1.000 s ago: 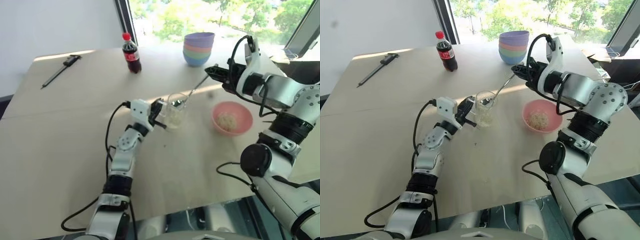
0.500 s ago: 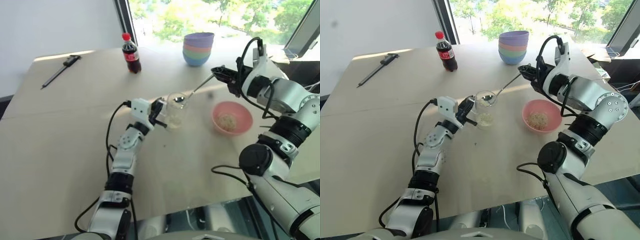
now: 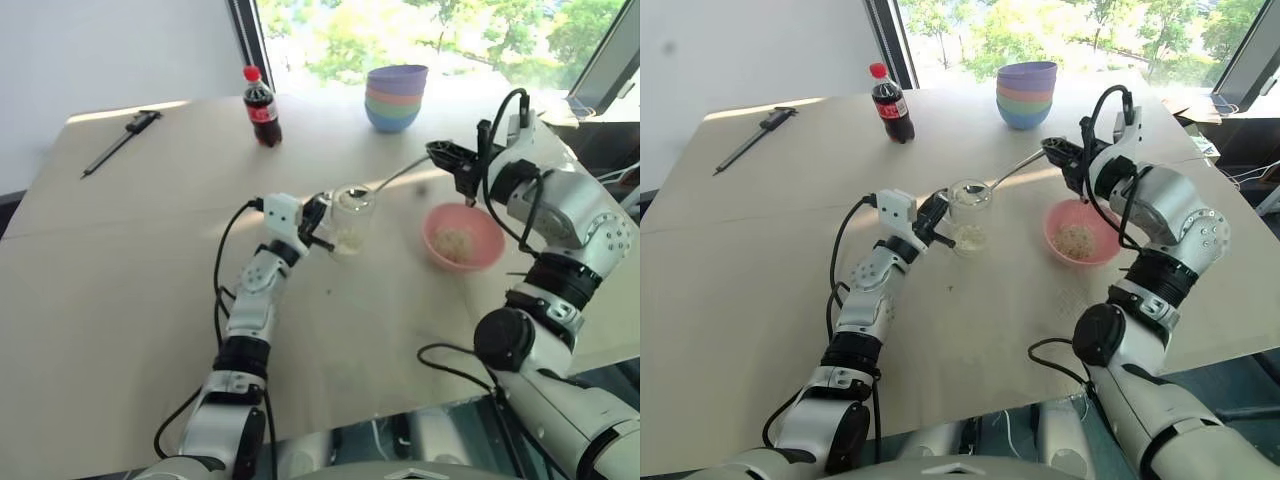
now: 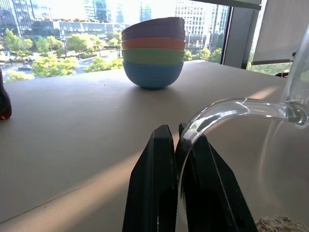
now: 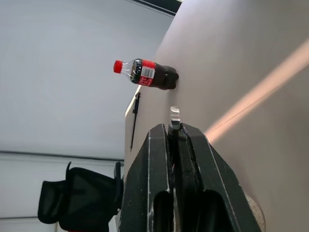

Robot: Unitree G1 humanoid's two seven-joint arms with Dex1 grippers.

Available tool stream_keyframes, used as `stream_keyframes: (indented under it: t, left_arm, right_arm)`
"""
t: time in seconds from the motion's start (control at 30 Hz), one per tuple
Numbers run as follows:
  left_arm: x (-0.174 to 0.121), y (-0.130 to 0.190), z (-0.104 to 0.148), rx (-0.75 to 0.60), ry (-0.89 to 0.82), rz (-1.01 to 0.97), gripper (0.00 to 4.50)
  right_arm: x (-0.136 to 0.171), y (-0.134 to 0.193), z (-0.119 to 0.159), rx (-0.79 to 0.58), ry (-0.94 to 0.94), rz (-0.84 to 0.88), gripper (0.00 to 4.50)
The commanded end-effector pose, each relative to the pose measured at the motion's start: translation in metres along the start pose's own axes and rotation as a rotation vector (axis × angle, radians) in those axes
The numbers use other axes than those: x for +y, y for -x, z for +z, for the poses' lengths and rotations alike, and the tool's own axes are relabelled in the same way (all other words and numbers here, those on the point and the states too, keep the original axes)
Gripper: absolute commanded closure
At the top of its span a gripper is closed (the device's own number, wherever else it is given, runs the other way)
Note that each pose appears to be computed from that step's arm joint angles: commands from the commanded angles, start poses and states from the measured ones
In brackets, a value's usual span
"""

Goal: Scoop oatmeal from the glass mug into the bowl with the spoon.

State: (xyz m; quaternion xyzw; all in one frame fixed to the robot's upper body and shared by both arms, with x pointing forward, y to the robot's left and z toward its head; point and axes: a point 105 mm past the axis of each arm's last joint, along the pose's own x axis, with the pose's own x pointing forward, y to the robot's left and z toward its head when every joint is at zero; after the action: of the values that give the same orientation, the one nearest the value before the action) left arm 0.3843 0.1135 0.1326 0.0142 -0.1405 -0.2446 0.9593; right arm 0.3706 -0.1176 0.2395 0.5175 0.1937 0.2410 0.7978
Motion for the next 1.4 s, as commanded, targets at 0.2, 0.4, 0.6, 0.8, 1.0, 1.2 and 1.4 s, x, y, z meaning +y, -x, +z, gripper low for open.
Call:
stream_keyframes:
  t: [0.2,0.4,0.6,0.8,1.0,1.2,1.4]
  left_arm:
    - [-0.003,0.001,-0.004,0.009,0.006,-0.014,4.49]
    - [-0.003,0.001,-0.006,0.013,0.012,-0.013,4.49]
    - [-0.003,0.000,-0.006,0.015,0.014,-0.017,4.49]
    - [-0.003,-0.002,-0.007,0.018,0.014,-0.024,4.49]
    - [-0.002,-0.002,-0.008,0.022,0.015,-0.027,4.49]
    - [-0.002,-0.002,-0.010,0.029,0.016,-0.032,4.49]
    - [0.001,0.001,-0.011,0.036,0.010,-0.029,4.49]
  right_arm:
    - [0.008,0.013,0.002,-0.033,-0.048,0.021,4.50]
    - [0.011,0.021,0.008,-0.042,-0.058,0.059,4.50]
    - [0.017,0.028,0.009,-0.061,-0.028,0.133,4.50]
    - [0.024,0.040,0.020,-0.094,0.022,0.220,4.50]
    - [0.014,0.058,0.035,-0.145,0.048,0.218,4.50]
    - [-0.003,0.075,0.047,-0.189,0.062,0.172,4.50]
    - [-0.017,0.100,0.067,-0.272,0.083,0.107,4.50]
